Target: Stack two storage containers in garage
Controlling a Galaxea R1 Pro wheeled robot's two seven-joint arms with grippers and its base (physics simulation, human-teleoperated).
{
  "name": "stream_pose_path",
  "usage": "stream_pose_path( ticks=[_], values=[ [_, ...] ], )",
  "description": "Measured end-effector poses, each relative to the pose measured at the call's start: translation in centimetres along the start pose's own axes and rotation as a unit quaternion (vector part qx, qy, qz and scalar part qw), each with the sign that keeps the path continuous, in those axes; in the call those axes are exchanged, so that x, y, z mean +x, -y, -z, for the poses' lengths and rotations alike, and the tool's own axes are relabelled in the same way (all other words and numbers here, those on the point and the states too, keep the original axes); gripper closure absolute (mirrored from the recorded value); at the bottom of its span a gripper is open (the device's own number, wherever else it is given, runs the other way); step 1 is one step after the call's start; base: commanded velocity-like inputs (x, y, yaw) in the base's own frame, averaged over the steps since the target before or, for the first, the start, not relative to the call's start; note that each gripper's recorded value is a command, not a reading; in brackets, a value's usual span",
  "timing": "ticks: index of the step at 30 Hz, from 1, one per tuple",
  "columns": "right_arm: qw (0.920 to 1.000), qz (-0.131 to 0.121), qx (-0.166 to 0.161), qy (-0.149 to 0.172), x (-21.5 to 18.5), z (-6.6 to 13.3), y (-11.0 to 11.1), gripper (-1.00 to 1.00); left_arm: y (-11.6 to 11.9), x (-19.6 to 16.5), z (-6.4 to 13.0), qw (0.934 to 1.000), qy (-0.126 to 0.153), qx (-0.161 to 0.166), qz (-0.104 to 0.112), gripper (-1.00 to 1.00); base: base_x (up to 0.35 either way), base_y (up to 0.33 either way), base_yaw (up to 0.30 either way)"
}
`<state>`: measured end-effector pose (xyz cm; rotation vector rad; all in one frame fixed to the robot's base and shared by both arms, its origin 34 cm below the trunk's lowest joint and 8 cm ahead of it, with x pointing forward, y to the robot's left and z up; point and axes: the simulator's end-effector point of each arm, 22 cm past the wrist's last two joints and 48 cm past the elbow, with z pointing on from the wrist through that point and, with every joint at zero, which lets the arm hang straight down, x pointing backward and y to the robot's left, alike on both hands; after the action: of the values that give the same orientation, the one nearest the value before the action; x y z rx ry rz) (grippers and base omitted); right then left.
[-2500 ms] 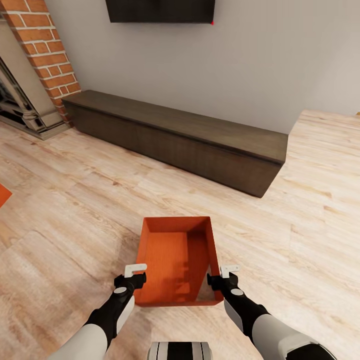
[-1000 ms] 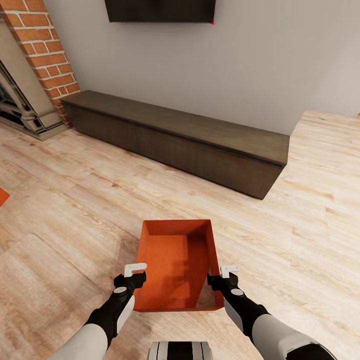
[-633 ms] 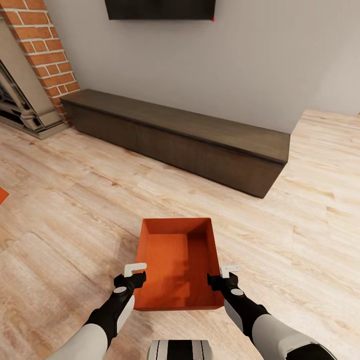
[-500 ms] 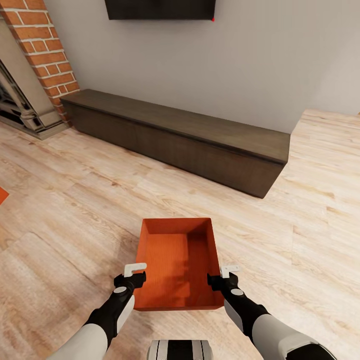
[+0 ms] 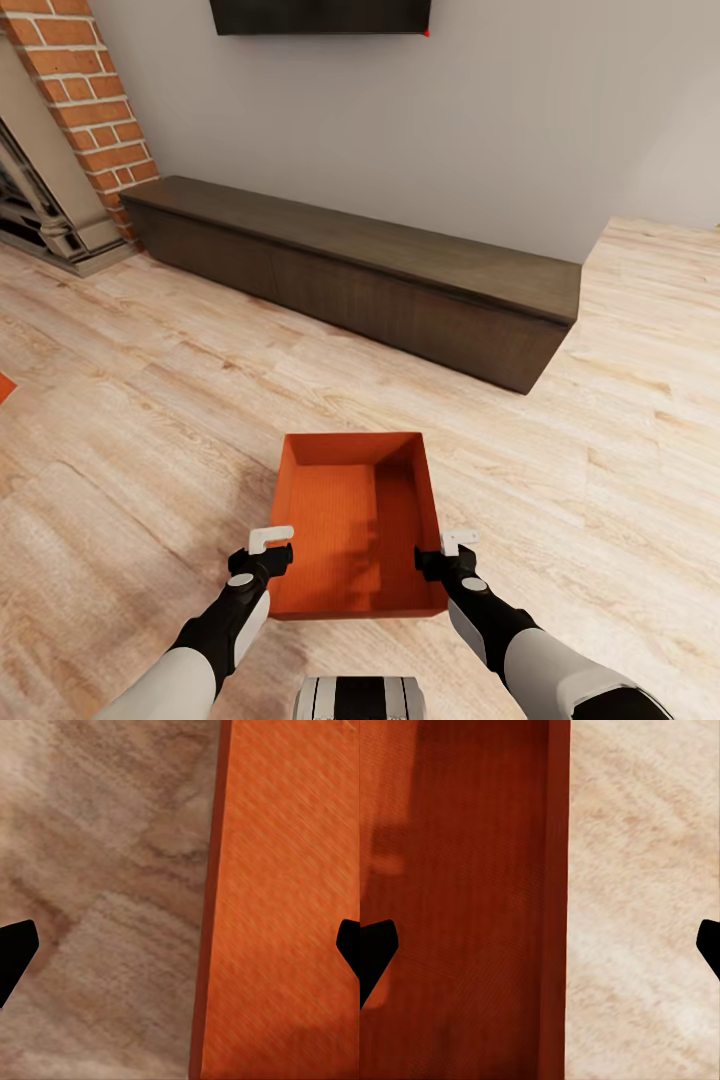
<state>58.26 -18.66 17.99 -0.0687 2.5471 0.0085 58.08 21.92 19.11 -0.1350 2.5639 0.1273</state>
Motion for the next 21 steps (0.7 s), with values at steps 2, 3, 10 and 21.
stream_pose_path(
  ticks=[2, 3, 10, 21],
  values=[
    [1.0, 0.0, 0.0, 0.0, 0.0, 0.0, 0.0, -1.0, 0.07, 0.04, 0.01, 1.0, 0.0, 0.001, 0.0, -1.0, 0.0, 0.0, 0.0],
    [1.0, 0.0, 0.0, 0.0, 0.0, 0.0, 0.0, -1.0, 0.08, 0.04, 0.01, 1.0, 0.0, 0.001, 0.0, -1.0, 0.0, 0.0, 0.0],
    [1.0, 0.0, 0.0, 0.0, 0.0, 0.0, 0.0, -1.0, 0.14, 0.0, 0.02, 1.0, 0.0, 0.001, -0.002, -1.0, 0.0, 0.0, 0.0],
    [1.0, 0.0, 0.0, 0.0, 0.0, 0.0, 0.0, -1.0, 0.15, 0.01, 0.02, 1.0, 0.0, 0.001, -0.001, -1.0, 0.0, 0.0, 0.0]
  ],
)
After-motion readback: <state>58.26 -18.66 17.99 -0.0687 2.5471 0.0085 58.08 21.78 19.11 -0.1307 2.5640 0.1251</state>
